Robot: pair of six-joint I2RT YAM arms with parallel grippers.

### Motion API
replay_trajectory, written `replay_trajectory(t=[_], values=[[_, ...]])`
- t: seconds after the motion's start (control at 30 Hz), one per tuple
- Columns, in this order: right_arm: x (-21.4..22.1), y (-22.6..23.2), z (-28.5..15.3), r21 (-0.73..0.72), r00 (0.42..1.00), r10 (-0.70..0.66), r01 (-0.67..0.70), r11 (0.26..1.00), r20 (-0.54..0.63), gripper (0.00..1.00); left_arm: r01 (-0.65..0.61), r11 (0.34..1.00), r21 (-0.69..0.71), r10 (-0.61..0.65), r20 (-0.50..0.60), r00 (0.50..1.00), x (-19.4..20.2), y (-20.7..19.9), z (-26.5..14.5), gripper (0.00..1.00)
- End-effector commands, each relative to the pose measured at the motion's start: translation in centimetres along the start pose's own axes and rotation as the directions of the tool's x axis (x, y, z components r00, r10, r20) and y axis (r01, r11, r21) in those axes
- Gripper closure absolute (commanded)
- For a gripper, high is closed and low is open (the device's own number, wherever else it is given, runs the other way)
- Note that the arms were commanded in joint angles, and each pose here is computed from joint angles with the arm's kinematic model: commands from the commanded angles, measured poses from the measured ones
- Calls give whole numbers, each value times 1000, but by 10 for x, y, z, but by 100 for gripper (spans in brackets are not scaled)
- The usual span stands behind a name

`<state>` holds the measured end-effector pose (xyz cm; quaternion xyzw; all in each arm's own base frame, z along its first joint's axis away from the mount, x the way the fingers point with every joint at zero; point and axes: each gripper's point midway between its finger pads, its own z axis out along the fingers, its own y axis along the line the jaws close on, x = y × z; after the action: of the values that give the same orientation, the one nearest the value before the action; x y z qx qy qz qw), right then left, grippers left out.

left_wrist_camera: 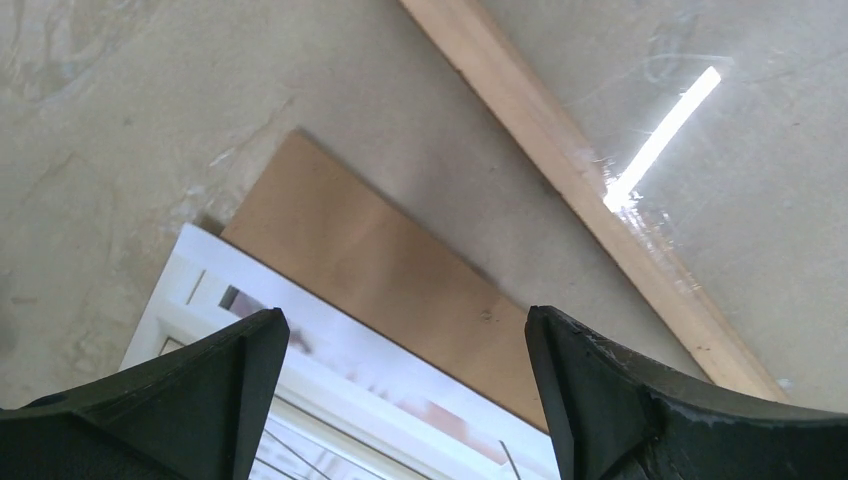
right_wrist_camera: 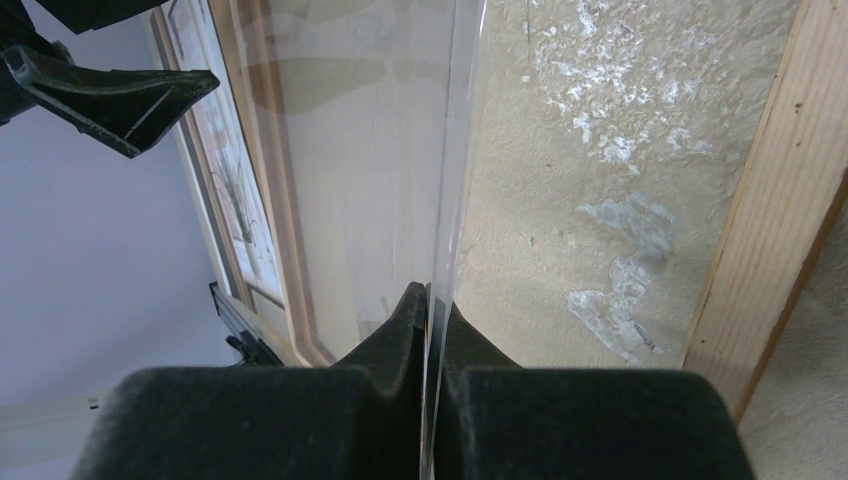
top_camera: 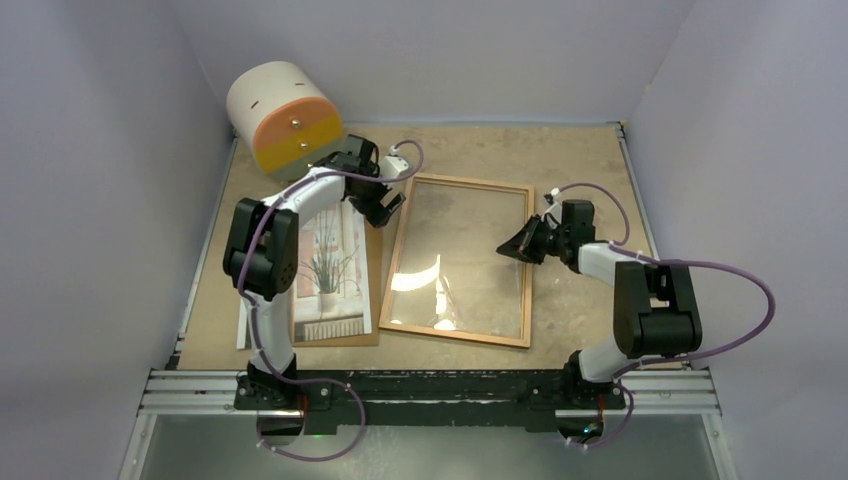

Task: Put the photo into the frame
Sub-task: Adjust the photo frame item on the photo frame.

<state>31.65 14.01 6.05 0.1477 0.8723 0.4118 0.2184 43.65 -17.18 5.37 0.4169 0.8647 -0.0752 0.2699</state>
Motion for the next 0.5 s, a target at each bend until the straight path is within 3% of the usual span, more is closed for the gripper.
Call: replay_trajectory(t=[0.0,0.47], values=[[-4,-2,-5,31,999,-24,23,999,30,100,17,1000,-2,-17,-1,1000,-3,6,0,5],[4,-15,-8,81,999,23,-25,996,28,100,26,999,19,-26,-13,1000,4,-2,11,6]])
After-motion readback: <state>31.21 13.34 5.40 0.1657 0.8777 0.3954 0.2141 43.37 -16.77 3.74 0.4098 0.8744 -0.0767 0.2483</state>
